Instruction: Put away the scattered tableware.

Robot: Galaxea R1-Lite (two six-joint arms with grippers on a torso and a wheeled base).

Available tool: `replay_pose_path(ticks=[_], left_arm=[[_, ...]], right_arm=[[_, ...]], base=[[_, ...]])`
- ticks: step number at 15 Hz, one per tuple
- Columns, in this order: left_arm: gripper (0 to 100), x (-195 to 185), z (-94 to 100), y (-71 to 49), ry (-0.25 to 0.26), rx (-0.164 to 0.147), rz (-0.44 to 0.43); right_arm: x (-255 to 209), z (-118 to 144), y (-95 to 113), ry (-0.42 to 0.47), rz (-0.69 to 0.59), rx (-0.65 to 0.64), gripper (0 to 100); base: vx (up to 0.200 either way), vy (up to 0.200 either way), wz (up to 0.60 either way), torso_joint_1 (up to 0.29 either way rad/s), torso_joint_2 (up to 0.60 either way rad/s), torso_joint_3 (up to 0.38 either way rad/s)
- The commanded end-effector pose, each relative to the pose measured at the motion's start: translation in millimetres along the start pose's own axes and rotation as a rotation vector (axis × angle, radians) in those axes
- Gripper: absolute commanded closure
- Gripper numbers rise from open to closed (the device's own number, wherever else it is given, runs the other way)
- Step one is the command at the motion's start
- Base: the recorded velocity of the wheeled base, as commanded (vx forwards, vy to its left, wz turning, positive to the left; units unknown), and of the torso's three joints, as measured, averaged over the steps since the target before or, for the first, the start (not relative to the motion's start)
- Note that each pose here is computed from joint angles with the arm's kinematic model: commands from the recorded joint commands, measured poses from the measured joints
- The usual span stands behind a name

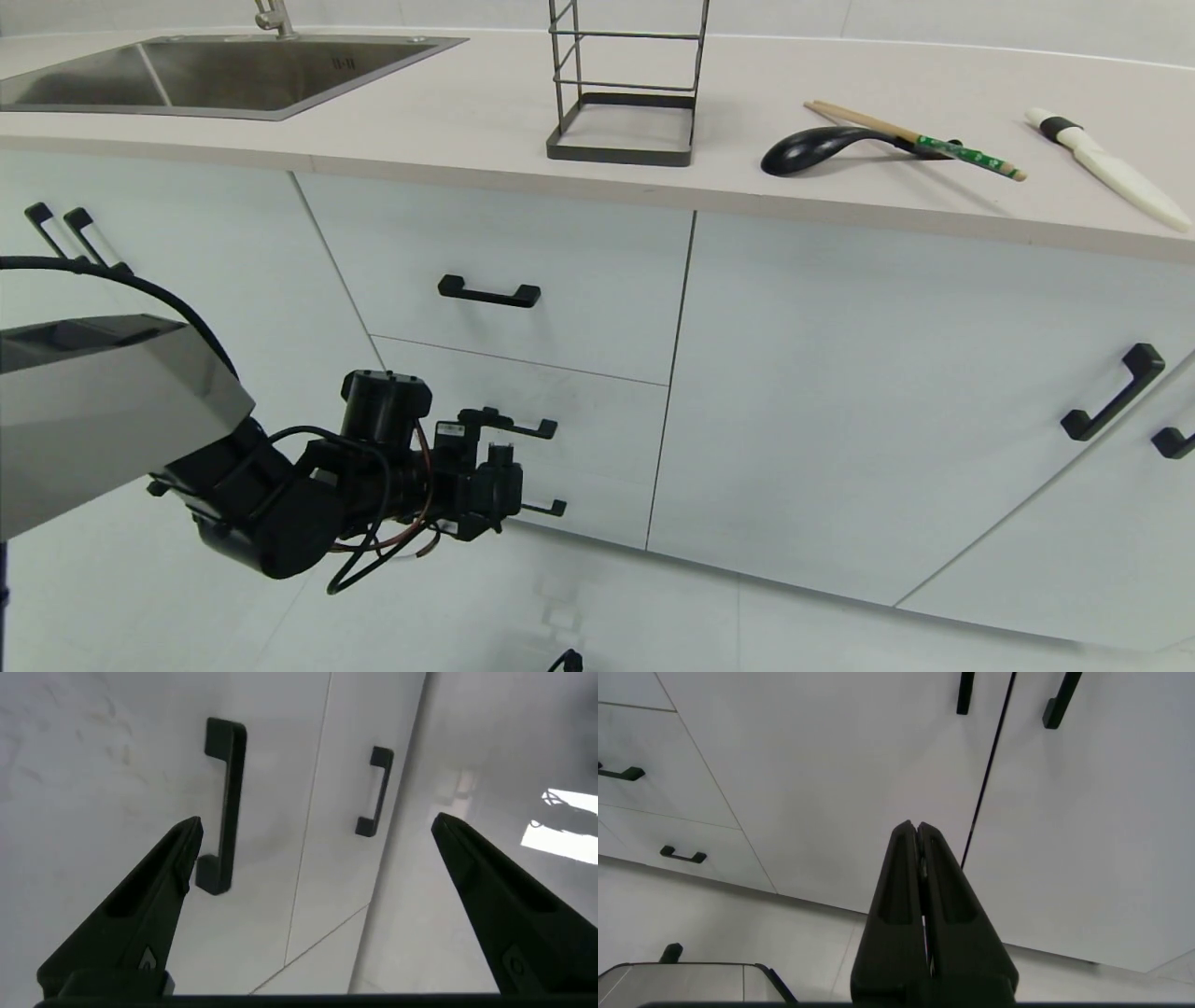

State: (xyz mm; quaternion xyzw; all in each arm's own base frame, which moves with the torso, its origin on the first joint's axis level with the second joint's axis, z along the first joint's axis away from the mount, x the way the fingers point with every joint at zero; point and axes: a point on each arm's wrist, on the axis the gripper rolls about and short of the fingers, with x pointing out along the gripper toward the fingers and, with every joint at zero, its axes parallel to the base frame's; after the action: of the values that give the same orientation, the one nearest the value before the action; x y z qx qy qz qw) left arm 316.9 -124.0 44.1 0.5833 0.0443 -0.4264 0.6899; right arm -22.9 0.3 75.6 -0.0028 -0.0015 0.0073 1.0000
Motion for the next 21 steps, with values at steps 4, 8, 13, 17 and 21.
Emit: replay_pose_path(ticks=[4,8,13,17,21], left_arm=[[0,33,-6.2,6.7,-0.003,0.002,-0.004],[0,41,-7.6,8.2,-0.002,-0.005,0.000],[0,52,-15.4,-4.5,0.013,-0.023,-0.039],[0,61,-19.5,-6.0,0.017,-0.026,-0.043],[0,63,-23.0,-13.6,0.025,-0.034,-0.068]], right_arm=[[0,0,0,0.001,0.001,-0.001,100],[0,0,0,0.001,0.001,-0.001,100],[0,0,0,0.001,0.001,-0.001,100],[0,0,0,0.001,0.001,-0.001,100],[0,0,0,0.001,0.001,-0.001,100]], base=[[0.000,0.000,0.00,0.000,0.00,0.000],[0.000,0.000,0.00,0.000,0.00,0.000],[0.000,0.000,0.00,0.000,0.00,0.000],[0.000,0.000,0.00,0.000,0.00,0.000],[0.000,0.000,0.00,0.000,0.00,0.000]])
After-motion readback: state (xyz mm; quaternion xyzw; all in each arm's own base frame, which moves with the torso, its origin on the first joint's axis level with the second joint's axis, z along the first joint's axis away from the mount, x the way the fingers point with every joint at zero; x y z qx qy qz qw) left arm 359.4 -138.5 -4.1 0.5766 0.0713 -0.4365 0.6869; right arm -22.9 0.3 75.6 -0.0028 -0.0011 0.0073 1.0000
